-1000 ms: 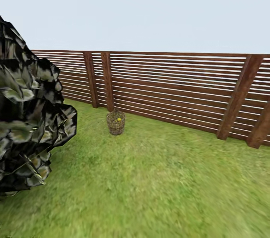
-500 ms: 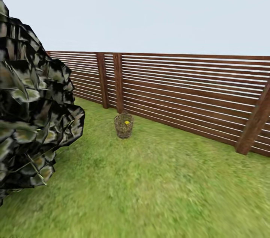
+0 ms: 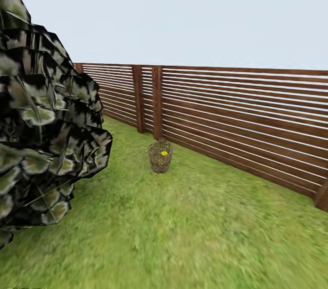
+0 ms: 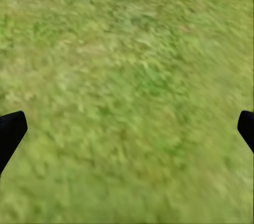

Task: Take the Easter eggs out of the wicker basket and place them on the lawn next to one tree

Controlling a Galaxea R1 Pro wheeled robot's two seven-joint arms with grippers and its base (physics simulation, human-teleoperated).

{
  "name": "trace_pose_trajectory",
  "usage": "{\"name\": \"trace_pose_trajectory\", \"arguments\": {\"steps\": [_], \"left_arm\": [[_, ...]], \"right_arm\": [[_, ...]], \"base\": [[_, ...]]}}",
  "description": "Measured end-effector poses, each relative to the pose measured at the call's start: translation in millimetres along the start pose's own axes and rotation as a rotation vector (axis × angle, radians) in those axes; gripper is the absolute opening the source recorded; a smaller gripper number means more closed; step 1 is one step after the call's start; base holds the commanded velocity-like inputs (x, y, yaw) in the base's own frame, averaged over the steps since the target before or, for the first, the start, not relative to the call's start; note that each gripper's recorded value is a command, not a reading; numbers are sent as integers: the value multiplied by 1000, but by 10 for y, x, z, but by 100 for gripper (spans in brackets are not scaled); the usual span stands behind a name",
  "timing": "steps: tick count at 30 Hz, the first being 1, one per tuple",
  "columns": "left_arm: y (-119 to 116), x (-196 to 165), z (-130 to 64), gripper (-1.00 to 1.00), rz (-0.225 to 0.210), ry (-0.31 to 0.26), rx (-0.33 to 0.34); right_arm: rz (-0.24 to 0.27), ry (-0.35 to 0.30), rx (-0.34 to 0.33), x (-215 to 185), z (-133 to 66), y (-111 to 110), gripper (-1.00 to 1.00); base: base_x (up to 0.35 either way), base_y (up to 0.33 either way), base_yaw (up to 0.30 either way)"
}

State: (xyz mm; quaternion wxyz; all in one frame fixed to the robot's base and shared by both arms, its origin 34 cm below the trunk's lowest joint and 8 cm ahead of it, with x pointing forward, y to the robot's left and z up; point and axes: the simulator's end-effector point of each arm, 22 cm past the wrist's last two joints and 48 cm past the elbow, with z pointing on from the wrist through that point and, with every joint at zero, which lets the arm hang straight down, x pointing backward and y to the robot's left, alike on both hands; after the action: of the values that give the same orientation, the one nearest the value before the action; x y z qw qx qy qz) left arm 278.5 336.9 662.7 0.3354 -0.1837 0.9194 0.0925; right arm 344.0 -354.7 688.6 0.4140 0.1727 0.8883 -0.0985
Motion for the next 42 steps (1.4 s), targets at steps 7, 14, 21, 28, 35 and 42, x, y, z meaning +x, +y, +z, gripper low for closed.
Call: {"name": "trace_pose_trajectory", "arguments": {"steps": [7,14,21,28,35,42], "left_arm": [[2,-1,0,100,0,0,0],[-6,2,-1,100,0,0,1],[-9,3,-1,100,-1,1,1],[-9,3,-2,100,-1,1,1],[-9,2,-1,100,-1,0,1],[-9,2,-1,100,-1,0,1]], "right_arm": [[0,0,0,1,0,0,100],[0,1,0,3,0,-1,100],[0,1,0,3,0,-1,100],[0,2,0,5,-1,-1,100],[0,4,0,11,-2,-1,100],[0,5,0,13,-3,-1,100]], "base": [[264,-240,198],[264,-240,106],[264,-240,10],[264,-240,1],[264,-240,0],[264,-240,0]]}}
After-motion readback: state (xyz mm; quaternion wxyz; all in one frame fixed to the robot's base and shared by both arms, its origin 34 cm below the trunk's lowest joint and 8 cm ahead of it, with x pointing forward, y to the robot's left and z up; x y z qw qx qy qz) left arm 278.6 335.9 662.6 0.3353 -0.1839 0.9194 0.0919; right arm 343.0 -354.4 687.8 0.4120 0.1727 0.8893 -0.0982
